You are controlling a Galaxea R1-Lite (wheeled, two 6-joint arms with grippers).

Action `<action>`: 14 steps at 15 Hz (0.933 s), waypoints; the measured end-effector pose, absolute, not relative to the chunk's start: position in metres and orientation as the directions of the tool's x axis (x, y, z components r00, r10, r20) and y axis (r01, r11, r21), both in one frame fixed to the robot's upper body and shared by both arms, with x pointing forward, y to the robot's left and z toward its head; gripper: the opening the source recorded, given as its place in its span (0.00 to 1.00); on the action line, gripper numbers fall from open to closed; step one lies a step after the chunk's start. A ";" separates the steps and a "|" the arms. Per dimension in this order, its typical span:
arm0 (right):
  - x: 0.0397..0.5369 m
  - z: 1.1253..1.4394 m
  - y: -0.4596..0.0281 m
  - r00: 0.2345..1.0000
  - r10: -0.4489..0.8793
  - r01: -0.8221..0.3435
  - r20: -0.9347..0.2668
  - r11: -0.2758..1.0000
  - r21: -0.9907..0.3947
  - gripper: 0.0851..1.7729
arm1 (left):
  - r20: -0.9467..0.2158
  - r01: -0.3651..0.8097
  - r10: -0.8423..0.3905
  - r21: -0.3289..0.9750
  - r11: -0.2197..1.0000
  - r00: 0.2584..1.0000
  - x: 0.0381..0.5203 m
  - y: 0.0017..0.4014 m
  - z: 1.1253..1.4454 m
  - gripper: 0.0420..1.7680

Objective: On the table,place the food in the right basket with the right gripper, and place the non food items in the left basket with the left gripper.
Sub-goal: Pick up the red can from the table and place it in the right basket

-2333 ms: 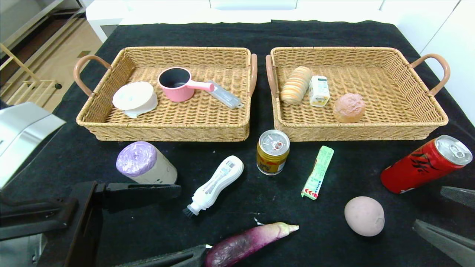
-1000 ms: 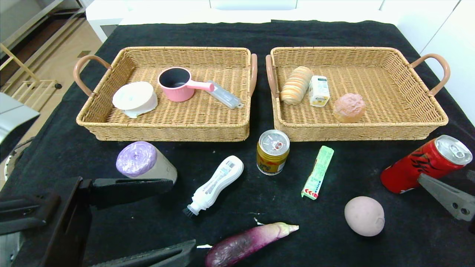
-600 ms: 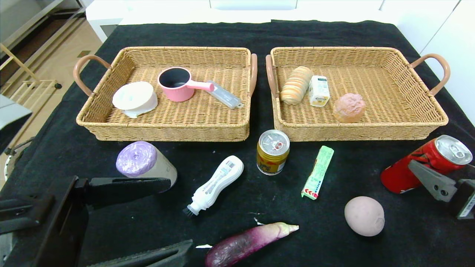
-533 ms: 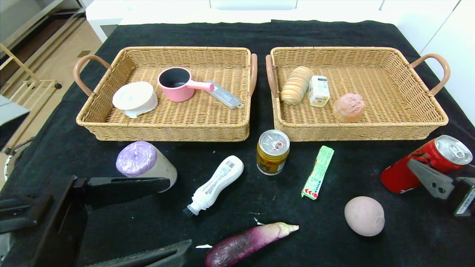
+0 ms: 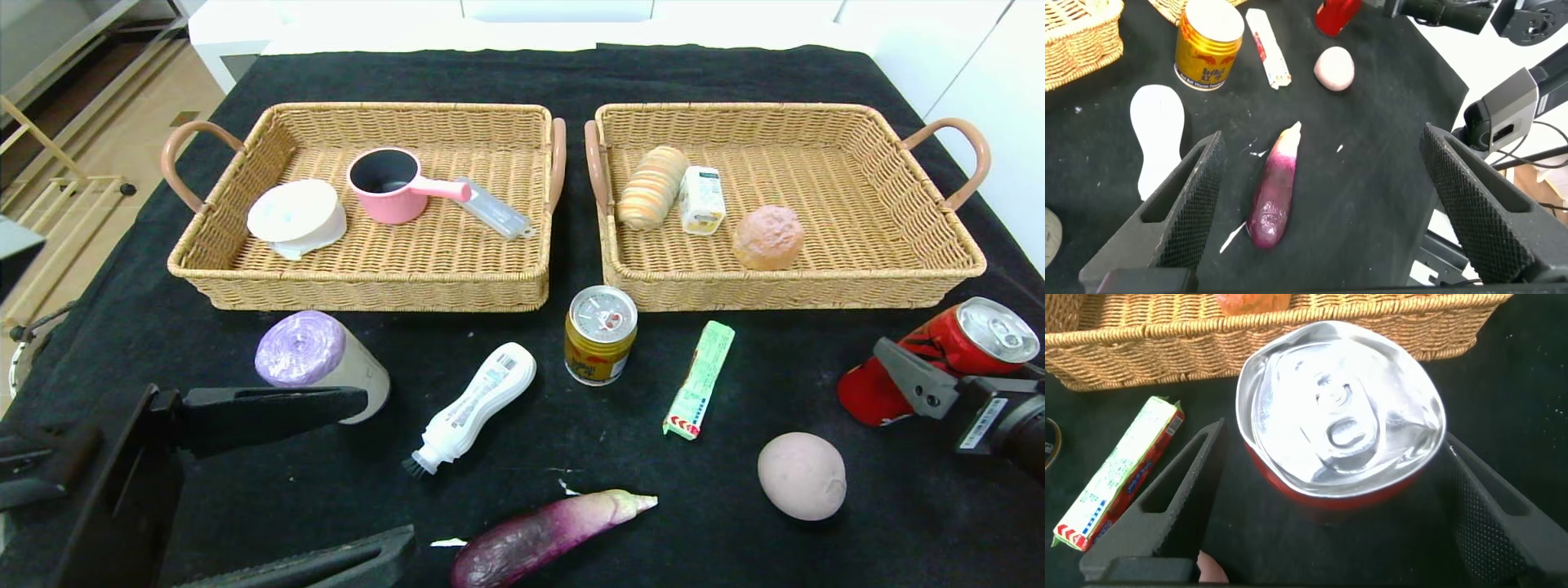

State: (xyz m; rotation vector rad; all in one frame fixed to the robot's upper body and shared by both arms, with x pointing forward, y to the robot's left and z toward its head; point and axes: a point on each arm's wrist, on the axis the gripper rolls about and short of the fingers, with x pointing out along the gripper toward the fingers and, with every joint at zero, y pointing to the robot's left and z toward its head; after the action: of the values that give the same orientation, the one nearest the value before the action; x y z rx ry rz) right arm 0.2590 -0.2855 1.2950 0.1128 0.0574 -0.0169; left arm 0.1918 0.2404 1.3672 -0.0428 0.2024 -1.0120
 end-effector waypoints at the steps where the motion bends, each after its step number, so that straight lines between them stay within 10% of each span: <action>1: 0.260 1.295 -0.285 0.998 -0.015 0.021 -0.059 0.994 0.112 0.96 | -0.148 0.837 -0.845 -0.129 0.531 0.513 0.192 0.240 1.367 0.97; 7: 0.261 1.294 -0.285 0.998 -0.019 0.025 -0.061 0.993 0.112 0.57 | -0.143 0.838 -0.845 -0.126 0.532 0.515 0.191 0.241 1.368 0.97; 14: 0.263 1.292 -0.285 0.998 -0.017 0.024 -0.068 0.994 0.109 0.55 | -0.140 0.839 -0.845 -0.119 0.531 0.515 0.190 0.242 1.368 0.97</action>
State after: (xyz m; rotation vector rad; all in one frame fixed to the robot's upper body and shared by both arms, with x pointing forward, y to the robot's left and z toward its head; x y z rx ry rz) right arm 0.2628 -0.2854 1.2923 0.1099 0.0666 -0.0203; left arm 0.1899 0.2421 1.3684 -0.0376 0.1888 -1.0119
